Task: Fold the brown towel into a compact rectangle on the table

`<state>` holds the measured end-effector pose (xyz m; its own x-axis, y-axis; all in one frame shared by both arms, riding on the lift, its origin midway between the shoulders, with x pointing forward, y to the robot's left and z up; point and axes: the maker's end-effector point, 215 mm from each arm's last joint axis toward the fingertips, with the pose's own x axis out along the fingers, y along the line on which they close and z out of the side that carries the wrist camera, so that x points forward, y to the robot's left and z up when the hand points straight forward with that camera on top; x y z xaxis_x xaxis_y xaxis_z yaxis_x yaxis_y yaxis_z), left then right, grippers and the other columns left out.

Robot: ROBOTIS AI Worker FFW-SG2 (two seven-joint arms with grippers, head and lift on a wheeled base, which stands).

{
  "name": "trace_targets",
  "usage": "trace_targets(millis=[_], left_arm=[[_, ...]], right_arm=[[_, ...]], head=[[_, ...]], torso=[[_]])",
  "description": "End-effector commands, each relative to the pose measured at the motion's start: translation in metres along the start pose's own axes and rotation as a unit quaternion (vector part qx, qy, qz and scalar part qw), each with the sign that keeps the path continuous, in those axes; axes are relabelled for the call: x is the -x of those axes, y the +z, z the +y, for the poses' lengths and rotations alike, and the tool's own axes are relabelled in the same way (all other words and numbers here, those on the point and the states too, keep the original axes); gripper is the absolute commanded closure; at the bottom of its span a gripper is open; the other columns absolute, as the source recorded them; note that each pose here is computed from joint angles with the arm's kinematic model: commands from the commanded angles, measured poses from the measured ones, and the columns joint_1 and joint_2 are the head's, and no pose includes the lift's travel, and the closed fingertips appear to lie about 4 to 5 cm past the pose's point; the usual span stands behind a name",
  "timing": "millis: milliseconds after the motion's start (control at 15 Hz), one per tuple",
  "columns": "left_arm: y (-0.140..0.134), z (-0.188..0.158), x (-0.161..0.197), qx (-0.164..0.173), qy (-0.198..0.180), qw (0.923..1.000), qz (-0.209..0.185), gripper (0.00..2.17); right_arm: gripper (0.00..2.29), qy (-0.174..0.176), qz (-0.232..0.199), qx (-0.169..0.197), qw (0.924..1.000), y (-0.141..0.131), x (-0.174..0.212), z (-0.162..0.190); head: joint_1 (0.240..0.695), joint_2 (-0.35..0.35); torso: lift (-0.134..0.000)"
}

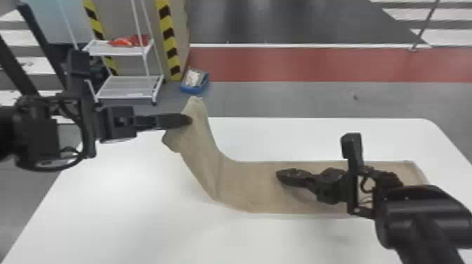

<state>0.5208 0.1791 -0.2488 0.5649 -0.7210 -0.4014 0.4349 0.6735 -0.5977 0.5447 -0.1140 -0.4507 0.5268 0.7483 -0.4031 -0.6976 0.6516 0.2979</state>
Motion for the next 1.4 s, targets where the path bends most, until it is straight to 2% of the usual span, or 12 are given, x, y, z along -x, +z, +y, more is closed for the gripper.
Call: trace_targets(millis=[0,333,533,733,933,1067,1133,1267,1333], left_arm=[[0.003,-0.005,0.003,-0.002,-0.004,1.0000,-0.002,1.38],[0.005,-0.011,0.006,-0.011,-0.007,0.9999,0.001,1.38],[0.006,-0.010,0.008,-0.013,-0.005,0.9999,0.001,1.38],[0.007,-0.009,0.009,-0.014,-0.001,0.9999,0.001,1.38],[0.002,-0.005,0.006,-0.013,0.006,0.9999,0.006,1.38],[0.001,-0.007,0.001,-0.014,0.008,0.9998,0.008,1.38],[-0.002,-0.007,-0.002,-0.014,0.008,0.9998,0.011,1.38],[-0.011,-0.016,-0.015,-0.016,0.006,0.9996,0.021,1.38],[-0.015,-0.021,-0.022,-0.020,0.006,0.9995,0.025,1.38]], right_arm=[[1.29,0.024,0.014,0.005,0.9996,-0.005,-0.032,0.024],[1.29,0.057,0.014,0.017,0.9982,-0.001,-0.079,0.066],[1.29,0.062,0.015,0.017,0.9978,-0.001,-0.086,0.071],[1.29,0.066,-0.008,0.017,0.9976,0.006,-0.089,0.079],[1.29,0.047,-0.051,0.006,0.9976,0.024,-0.066,0.067],[1.03,0.028,-0.090,0.005,0.9955,0.047,-0.037,0.054],[1.01,0.020,-0.103,0.007,0.9945,0.053,-0.022,0.047],[1.01,-0.026,-0.114,0.007,0.9932,0.056,0.031,0.003],[0.92,-0.052,-0.112,0.011,0.9923,0.053,0.057,-0.017]], head=[[0.695,0.062],[0.695,0.140],[0.695,0.166],[0.695,0.181],[0.695,0.187],[0.695,0.176],[0.695,0.169],[0.695,0.126],[0.695,0.104]], torso=[[-0.124],[-0.124],[-0.124],[-0.124],[-0.124],[-0.124],[-0.124],[-0.124],[-0.124]])
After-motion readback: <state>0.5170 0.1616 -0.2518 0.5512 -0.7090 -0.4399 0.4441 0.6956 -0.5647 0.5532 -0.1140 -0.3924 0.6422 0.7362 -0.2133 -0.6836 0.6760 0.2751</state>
